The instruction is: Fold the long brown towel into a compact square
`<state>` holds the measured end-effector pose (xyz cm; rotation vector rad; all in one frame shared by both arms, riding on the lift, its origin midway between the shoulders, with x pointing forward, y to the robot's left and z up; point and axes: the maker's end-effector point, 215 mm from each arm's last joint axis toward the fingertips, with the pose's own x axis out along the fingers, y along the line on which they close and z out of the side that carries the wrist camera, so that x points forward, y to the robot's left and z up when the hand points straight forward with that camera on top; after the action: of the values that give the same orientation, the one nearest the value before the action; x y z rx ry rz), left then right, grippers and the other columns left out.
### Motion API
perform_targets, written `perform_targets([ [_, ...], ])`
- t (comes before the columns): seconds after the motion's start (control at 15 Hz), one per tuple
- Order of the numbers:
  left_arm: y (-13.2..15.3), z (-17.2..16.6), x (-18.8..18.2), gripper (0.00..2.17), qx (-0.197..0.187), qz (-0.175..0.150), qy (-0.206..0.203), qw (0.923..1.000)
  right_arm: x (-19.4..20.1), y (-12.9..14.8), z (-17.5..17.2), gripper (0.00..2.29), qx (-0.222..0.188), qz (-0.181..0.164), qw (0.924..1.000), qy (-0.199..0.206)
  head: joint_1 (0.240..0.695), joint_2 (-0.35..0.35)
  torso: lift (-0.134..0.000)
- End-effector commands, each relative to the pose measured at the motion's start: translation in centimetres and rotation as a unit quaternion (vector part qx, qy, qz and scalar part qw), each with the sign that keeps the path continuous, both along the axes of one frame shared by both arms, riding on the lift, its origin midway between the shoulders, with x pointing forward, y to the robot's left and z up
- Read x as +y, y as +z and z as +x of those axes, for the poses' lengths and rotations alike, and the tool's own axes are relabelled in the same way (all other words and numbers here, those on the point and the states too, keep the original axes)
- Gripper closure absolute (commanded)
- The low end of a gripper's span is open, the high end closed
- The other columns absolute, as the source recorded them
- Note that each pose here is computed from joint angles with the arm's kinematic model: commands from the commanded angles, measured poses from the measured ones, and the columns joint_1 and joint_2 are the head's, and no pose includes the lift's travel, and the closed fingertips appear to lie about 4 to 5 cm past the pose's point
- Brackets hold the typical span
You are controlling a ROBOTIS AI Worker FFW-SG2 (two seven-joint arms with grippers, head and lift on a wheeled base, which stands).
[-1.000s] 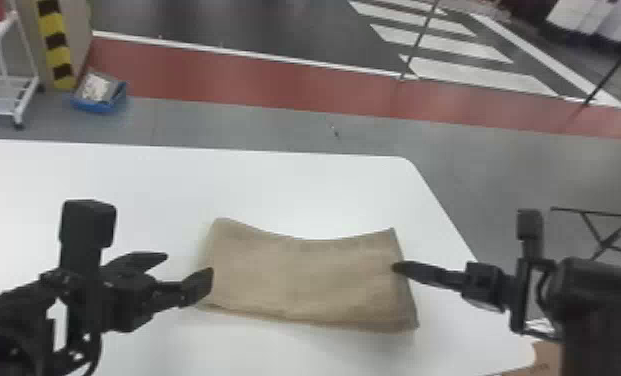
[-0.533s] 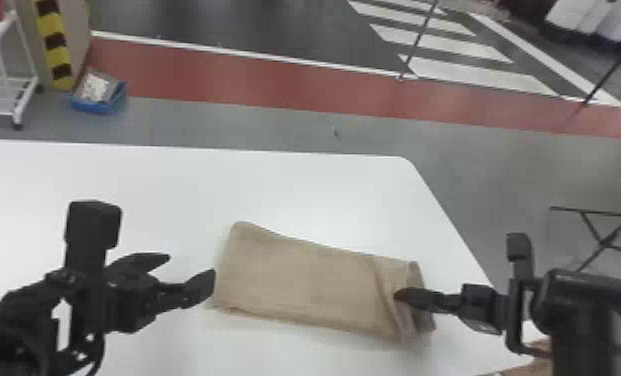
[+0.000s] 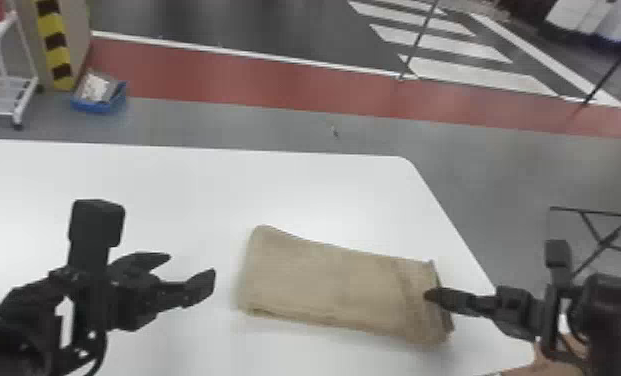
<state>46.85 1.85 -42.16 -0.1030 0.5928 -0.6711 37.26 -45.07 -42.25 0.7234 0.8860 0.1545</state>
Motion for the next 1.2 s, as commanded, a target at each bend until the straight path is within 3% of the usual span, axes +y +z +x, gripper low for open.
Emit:
perform_targets([
  [0.0,0.0,-0.1,-0.3,0.20,0.001,-0.003,0.000,1.0000,0.1,-0.9,0.1,1.43,0.012,0.005,0.9999,-0.004,0.695,-0.350,-0.124],
  [0.2,-0.1,0.0,-0.1,0.20,0.002,0.001,0.001,1.0000,0.1,0.9,1.4,1.43,-0.013,0.003,0.9999,-0.002,0.695,-0.350,-0.124],
  [0.33,-0.1,0.0,-0.1,0.20,0.001,0.001,0.001,1.0000,-3.6,5.5,2.0,1.43,-0.062,-0.016,0.9977,-0.024,0.695,-0.350,-0.124],
  [0.4,-0.1,0.0,-0.1,0.20,0.001,0.000,0.002,1.0000,-4.8,5.9,1.8,1.43,-0.062,-0.017,0.9974,-0.031,0.695,-0.350,-0.124],
  [0.53,-0.5,0.1,-0.2,0.20,0.005,0.000,0.000,1.0000,-4.0,0.8,-0.1,1.43,-0.005,0.013,0.9990,-0.042,0.695,-0.350,-0.124],
  [0.67,-0.4,0.1,-0.2,0.20,0.004,0.002,-0.001,1.0000,-3.1,-0.4,-0.1,1.43,0.009,0.018,0.9991,-0.038,0.695,-0.350,-0.124],
  [0.87,-0.6,0.1,0.1,0.20,0.006,0.002,0.002,1.0000,-2.3,0.6,1.2,1.43,-0.007,0.018,0.9993,-0.032,0.695,-0.350,-0.124],
  [1.07,-0.4,0.3,0.1,0.20,0.005,0.000,0.003,1.0000,-7.8,6.8,1.2,1.43,-0.073,-0.005,0.9951,-0.068,0.695,-0.350,-0.124],
  [1.13,-0.4,0.3,0.0,0.20,0.005,-0.002,0.003,1.0000,-8.1,4.8,0.2,1.43,-0.047,0.004,0.9962,-0.073,0.695,-0.350,-0.124],
])
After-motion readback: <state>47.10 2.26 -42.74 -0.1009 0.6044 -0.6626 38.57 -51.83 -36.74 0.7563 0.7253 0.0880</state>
